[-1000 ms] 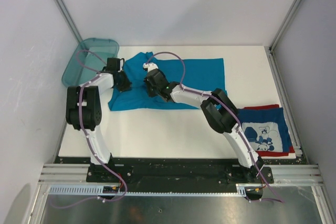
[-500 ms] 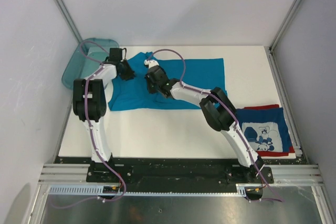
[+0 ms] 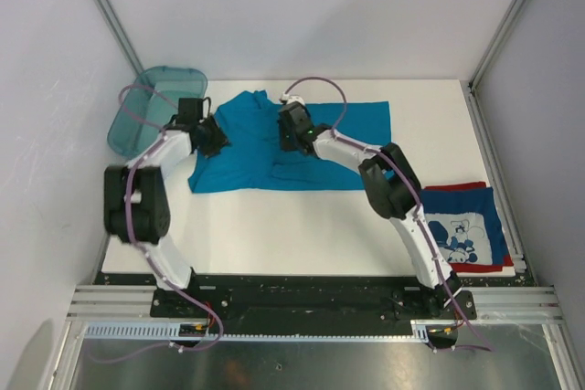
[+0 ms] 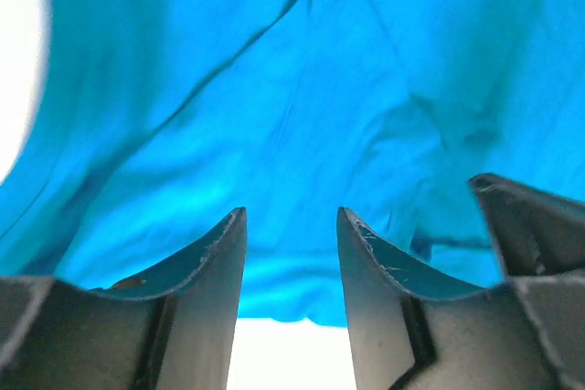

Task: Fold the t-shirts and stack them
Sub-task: Fold the flattened tshirt in 1/3 of the way

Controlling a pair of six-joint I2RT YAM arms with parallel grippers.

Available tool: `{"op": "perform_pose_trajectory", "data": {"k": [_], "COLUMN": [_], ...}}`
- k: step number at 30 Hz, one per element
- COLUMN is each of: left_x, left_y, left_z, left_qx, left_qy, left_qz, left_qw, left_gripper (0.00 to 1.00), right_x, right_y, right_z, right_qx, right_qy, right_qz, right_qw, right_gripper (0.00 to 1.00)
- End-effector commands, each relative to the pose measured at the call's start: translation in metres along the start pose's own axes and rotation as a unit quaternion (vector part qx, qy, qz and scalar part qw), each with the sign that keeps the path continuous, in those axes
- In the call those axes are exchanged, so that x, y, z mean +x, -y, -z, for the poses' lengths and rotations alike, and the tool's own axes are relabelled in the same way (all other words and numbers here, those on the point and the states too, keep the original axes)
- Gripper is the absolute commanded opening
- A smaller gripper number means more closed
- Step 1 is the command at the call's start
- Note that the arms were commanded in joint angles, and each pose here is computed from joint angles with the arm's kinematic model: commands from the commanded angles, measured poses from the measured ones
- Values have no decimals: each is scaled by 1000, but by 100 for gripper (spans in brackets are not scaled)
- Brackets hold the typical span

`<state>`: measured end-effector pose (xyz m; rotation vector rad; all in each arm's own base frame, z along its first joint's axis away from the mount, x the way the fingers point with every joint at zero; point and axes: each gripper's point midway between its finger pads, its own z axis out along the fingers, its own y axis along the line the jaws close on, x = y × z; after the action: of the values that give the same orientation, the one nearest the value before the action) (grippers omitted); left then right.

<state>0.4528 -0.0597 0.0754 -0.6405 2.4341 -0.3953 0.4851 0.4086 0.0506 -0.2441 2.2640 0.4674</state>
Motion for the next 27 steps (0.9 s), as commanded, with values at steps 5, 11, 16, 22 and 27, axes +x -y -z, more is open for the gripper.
{"op": "perform_pose_trajectory", "data": {"k": [5, 11, 16, 22, 27], "left_x": [20, 61, 72, 66, 61], "left_y": [-68, -104, -111, -120, -134], "left_z": [100, 98, 74, 60, 52], "left_qx": [-83, -126, -144, -159, -175], "left_qy": [103, 86, 50, 53, 56], "left_qz": [80, 126, 149, 166, 176], "left_qw": [988, 980, 977, 972, 967], "left_gripper": [41, 38, 40, 43, 44], "right_x": [-36, -1, 20, 36, 55], "right_y": [59, 91, 109, 125, 143], "right_z": [93, 138, 164, 184, 196], "right_qx": [34, 57, 66, 74, 91], "right_qy": [17, -17, -33, -37, -47], "right_qz": [-126, -167, -182, -189, -200], "right_qw": [991, 984, 981, 978, 974], "right_gripper": [18, 18, 18, 18, 18]}}
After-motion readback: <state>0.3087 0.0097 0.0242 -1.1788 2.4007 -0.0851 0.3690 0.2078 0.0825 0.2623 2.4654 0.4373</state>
